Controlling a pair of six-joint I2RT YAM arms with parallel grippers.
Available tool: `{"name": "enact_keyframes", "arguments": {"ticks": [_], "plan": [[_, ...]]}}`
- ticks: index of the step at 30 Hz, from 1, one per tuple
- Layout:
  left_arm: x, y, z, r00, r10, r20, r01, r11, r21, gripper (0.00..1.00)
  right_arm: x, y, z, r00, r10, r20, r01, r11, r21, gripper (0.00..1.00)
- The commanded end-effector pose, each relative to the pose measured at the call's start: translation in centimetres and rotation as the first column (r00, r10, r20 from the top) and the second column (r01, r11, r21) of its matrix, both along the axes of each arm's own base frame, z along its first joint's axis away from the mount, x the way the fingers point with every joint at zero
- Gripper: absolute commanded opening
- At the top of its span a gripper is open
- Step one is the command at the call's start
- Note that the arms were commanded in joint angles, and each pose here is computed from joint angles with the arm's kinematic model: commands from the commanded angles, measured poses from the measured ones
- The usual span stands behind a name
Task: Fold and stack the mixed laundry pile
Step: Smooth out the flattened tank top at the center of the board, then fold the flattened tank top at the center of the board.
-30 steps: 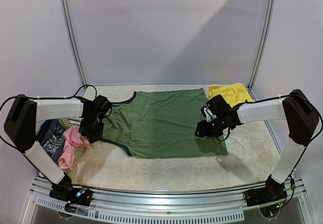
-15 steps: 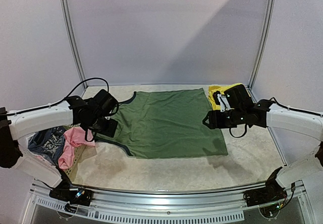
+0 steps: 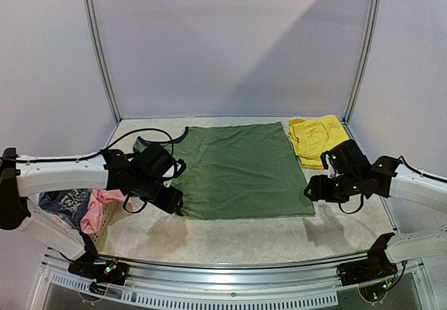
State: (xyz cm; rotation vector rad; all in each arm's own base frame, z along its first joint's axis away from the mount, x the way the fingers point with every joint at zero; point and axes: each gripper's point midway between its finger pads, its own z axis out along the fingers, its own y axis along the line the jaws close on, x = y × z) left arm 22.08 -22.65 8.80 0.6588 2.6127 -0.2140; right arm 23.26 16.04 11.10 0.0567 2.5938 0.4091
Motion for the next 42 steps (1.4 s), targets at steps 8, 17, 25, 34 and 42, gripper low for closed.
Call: {"name": "enact_keyframes", "arguments": {"ticks": [8,17,25,34,42], "plan": [[-2.1,-1.6,-6.1,0.988,-0.068,-0.141,0.076,0.996,0.052,0.53,-1.9,-1.4,-3.8,0.991,-0.079,-0.108,0.076,0.997,-0.026,0.73],[-1.0,-1.2,-7.6,0.995,-0.038,-0.096,0.047,0.995,0.093,0.40,-1.6,-1.0,-5.4,0.990,-0.060,-0.129,0.054,0.997,-0.050,0.72],[0.2,-0.7,-7.8,0.999,0.003,-0.039,0.002,0.992,0.123,0.27,-1.5,-0.3,-7.2,0.987,-0.043,-0.156,0.037,0.998,-0.041,0.65],[0.6,-0.6,-8.1,1.000,0.027,-0.008,-0.026,0.993,0.113,0.08,-1.2,-1.1,-9.0,0.981,-0.075,-0.178,0.055,0.992,-0.116,0.55],[0.3,-0.5,-7.9,1.000,0.022,-0.015,-0.021,0.994,0.106,0.00,-1.0,-1.5,-10.2,0.978,-0.092,-0.190,0.061,0.985,-0.160,0.41]]}}
